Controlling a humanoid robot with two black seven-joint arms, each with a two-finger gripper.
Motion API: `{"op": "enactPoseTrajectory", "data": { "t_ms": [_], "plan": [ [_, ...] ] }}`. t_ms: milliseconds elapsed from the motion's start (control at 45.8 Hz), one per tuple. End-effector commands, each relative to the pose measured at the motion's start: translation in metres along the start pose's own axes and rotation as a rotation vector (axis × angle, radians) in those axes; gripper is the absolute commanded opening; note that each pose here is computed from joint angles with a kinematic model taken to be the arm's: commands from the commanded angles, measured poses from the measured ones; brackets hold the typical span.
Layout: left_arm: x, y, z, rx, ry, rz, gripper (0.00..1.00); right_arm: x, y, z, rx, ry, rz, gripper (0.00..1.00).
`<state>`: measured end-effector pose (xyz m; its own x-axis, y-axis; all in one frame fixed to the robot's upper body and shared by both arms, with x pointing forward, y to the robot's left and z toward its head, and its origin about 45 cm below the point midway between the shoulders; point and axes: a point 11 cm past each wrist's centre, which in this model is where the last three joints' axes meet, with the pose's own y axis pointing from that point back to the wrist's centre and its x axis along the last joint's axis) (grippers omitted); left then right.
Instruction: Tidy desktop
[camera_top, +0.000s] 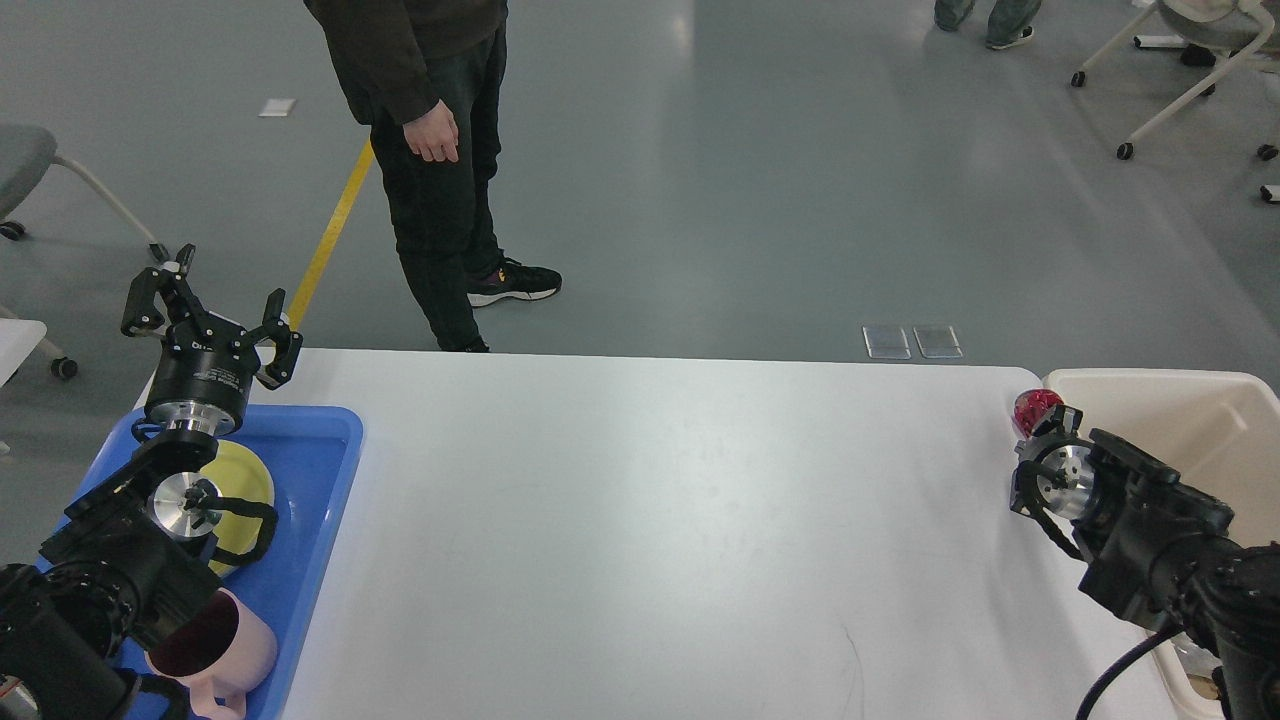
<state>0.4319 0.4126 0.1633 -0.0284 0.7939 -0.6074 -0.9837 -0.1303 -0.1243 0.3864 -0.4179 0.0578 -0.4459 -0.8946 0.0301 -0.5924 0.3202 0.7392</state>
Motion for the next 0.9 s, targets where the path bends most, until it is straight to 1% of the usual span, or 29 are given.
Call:
{"op": "enactPoseTrajectory", "data": {
  "t_ms": [0,44,349,371,415,481,502,546,590,633,655,721,764,874],
  "plan": [
    [0.0,0.0,0.0,0.0,0.001,-0.001,0.96,0.0,0.0,0.0,0.0,0.001,0.0,0.04],
    [0.0,0.0,0.0,-0.001,0.001,0.001,0.96,0.0,0.0,0.0,0.0,0.001,-0.001,0.0],
    [0.0,0.0,0.0,0.0,0.0,0.001,0.96,0.0,0.0,0.002,0.0,0.047,-0.007,0.0],
    [0.0,0.0,0.0,-0.001,0.001,0.001,0.96,-0.001,0.0,0.003,-0.003,0.05,-0.01,0.03],
    [0.0,0.0,0.0,0.0,0.001,-0.001,0.96,-0.002,0.0,0.005,-0.006,0.073,-0.013,0.25],
    [0.0,0.0,0.0,-0.001,0.002,0.0,0.96,-0.002,0.0,0.007,-0.007,0.155,-0.013,0.61],
    [0.0,0.0,0.0,-0.001,0.002,0.0,0.96,-0.003,0.0,0.006,-0.006,0.19,-0.013,0.71],
    [0.0,0.0,0.0,0.0,0.0,0.001,0.96,-0.007,0.001,0.003,0.002,0.254,-0.019,0.84],
    [0.0,0.0,0.0,0.0,0.001,-0.001,0.96,-0.014,0.001,0.004,0.0,0.308,-0.032,0.91],
    [0.0,0.0,0.0,0.0,0.0,0.001,0.96,-0.024,0.004,-0.004,0.01,0.361,-0.054,0.97],
    [0.0,0.0,0.0,0.001,0.0,0.001,0.96,-0.031,0.006,-0.01,0.017,0.39,-0.067,0.99],
    [0.0,0.0,0.0,0.0,0.001,-0.001,0.96,-0.034,0.016,-0.035,0.032,0.557,-0.081,0.99],
    [0.0,0.0,0.0,0.0,0.0,0.001,0.96,-0.029,0.021,-0.043,0.024,0.648,-0.079,0.99],
    [0.0,0.0,0.0,0.0,0.0,0.001,0.96,-0.033,0.044,-0.067,0.007,0.873,-0.097,0.99]
  ]
}}
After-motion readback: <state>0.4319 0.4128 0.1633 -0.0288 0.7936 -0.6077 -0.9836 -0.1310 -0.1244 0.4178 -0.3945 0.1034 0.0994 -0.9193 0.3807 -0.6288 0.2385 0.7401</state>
